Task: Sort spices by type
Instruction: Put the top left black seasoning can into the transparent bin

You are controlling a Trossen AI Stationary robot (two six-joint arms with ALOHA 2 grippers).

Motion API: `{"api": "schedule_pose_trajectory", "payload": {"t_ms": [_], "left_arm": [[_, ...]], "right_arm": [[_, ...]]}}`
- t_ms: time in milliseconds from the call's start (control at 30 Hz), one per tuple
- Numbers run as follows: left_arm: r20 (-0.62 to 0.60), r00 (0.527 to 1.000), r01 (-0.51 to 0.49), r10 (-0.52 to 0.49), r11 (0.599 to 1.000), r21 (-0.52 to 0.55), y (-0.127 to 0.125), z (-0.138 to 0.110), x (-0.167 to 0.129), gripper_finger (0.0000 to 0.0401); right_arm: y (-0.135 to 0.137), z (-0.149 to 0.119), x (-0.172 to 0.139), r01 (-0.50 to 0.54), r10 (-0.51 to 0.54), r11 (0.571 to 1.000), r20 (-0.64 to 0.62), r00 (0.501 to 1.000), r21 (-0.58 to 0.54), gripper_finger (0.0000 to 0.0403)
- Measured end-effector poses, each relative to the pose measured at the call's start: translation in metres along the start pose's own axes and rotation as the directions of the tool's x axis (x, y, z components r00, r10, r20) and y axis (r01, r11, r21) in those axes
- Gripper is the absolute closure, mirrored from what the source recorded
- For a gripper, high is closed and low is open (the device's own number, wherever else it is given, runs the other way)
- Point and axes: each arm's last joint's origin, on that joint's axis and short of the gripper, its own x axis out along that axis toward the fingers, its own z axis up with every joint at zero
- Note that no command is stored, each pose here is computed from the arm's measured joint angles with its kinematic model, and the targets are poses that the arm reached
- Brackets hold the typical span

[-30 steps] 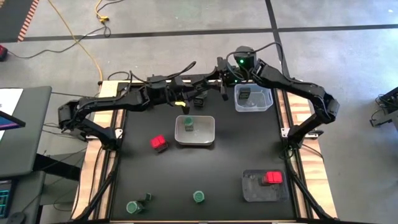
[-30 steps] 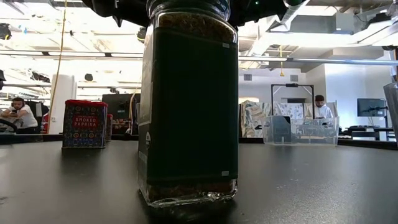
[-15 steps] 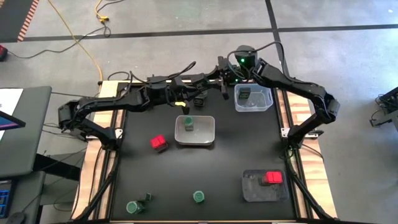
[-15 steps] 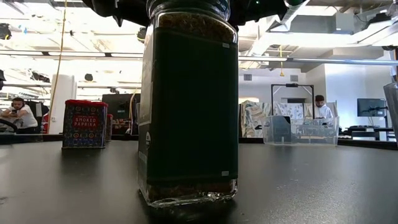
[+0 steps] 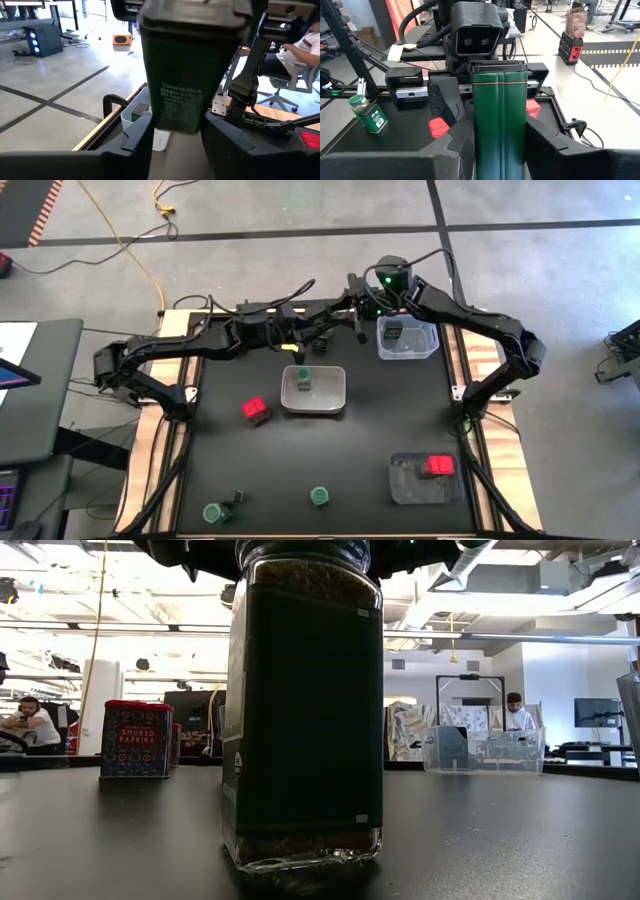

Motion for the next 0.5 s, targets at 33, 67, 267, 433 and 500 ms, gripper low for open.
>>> {"api": "schedule_pose_trajectory", "payload": {"t_ms": [33, 67, 267, 433, 500], "left_arm": [[0.007, 1.000, 0.002, -0.002, 1.000, 0.000, -0.0001, 0.0009, 0.0000, 0.0237], [0.012, 1.000, 0.005, -0.006, 1.000, 0.000, -0.0004, 0.0017, 0.0000, 0.0234], [0.029, 0.999, 0.017, -0.017, 1.000, -0.012, -0.0035, 0.0031, -0.0001, 0.0227], [0.021, 1.000, 0.017, -0.017, 1.000, -0.015, -0.0064, 0.0021, -0.0001, 0.0229], [0.021, 1.000, 0.020, -0.020, 1.000, -0.014, -0.0078, 0.0019, -0.0001, 0.0235]], "right_arm": [[0.0011, 0.0005, 0.0009, -0.003, 0.003, 1.000, 0.005, 1.000, -0.004, 0.0243], [0.0021, 0.0011, 0.0017, -0.007, 0.007, 1.000, 0.009, 1.000, -0.010, 0.0243], [0.0063, 0.0031, 0.0042, -0.018, 0.019, 0.999, 0.023, 1.000, -0.026, 0.0243], [0.0066, 0.0032, 0.0044, -0.020, 0.020, 1.000, 0.024, 1.000, -0.016, 0.0243], [0.0072, 0.0037, 0.0048, -0.022, 0.022, 1.000, 0.028, 0.999, -0.011, 0.0243]]}}
